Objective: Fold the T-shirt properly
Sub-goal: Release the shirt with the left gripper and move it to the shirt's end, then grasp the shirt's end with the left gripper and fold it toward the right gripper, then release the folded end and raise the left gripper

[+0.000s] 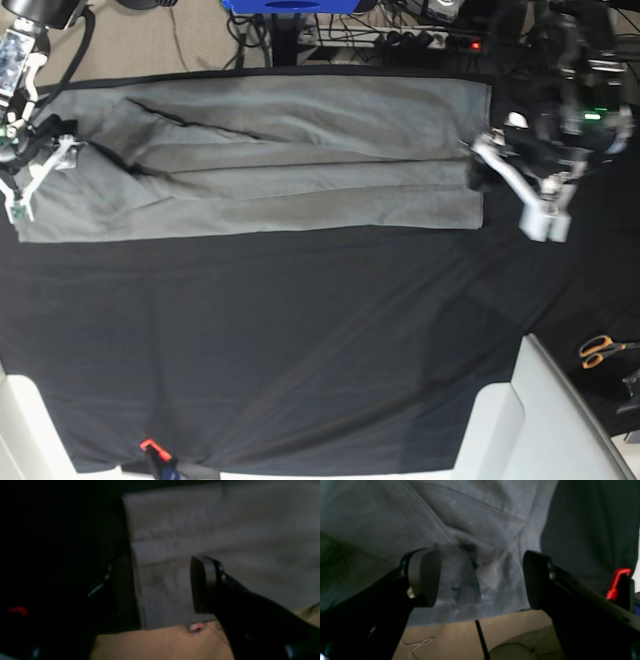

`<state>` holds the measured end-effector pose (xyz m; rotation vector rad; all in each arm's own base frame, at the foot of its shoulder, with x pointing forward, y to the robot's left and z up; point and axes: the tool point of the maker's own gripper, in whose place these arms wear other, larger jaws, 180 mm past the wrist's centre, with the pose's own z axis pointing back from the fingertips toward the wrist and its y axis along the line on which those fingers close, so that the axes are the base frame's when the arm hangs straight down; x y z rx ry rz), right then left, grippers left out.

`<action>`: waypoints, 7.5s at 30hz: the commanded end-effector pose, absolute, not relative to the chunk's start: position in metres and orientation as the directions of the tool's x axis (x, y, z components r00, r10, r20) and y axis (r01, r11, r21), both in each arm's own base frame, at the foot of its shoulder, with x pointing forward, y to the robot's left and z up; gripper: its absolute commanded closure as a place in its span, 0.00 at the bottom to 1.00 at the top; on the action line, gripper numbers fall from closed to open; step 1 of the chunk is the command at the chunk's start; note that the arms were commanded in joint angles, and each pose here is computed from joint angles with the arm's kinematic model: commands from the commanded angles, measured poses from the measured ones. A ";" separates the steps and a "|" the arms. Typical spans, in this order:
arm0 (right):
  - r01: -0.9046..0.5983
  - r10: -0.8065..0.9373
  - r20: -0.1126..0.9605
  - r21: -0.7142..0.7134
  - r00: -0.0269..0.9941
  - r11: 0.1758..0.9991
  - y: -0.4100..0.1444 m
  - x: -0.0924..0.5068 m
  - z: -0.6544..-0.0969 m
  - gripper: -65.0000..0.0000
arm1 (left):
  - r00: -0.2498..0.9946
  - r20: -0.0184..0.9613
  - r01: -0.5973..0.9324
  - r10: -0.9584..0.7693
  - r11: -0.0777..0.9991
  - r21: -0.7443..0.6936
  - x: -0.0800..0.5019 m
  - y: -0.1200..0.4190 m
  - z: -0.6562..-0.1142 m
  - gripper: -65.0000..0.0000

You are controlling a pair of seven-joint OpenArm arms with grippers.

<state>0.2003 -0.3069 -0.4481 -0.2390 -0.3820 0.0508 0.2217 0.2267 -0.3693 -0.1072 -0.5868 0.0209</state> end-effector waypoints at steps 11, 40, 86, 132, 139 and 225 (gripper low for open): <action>0.087 0.071 0.564 -0.249 0.823 0.965 -0.301 0.204 -0.413 0.27 | 0.750 0.640 -0.035 0.170 0.975 -0.219 0.220 0.289 -0.369 0.43; 0.067 0.083 0.558 -0.244 0.826 0.968 -0.298 0.192 -0.422 0.27 | 0.787 0.466 -0.065 0.403 0.807 -0.587 0.209 0.230 -0.490 0.14; 0.076 0.062 0.549 -0.226 0.834 0.971 -0.298 0.193 -0.431 0.27 | 0.768 0.629 0.124 0.124 0.934 -0.336 0.247 0.271 -0.430 1.00; 0.081 0.062 0.567 -0.224 0.822 0.971 -0.299 0.203 -0.427 0.27 | 0.869 0.477 0.272 0.132 0.678 -0.684 0.267 -0.042 -0.416 1.00; 0.081 0.062 0.567 -0.224 0.822 0.971 -0.299 0.203 -0.427 0.27 | 0.891 0.424 0.203 0.163 0.694 -0.691 0.261 -0.043 -0.435 1.00; 0.041 0.105 0.601 -0.224 0.792 0.974 -0.289 0.224 -0.413 0.99 | 0.931 0.202 -0.043 0.305 0.640 -0.767 0.272 -0.039 -0.461 1.00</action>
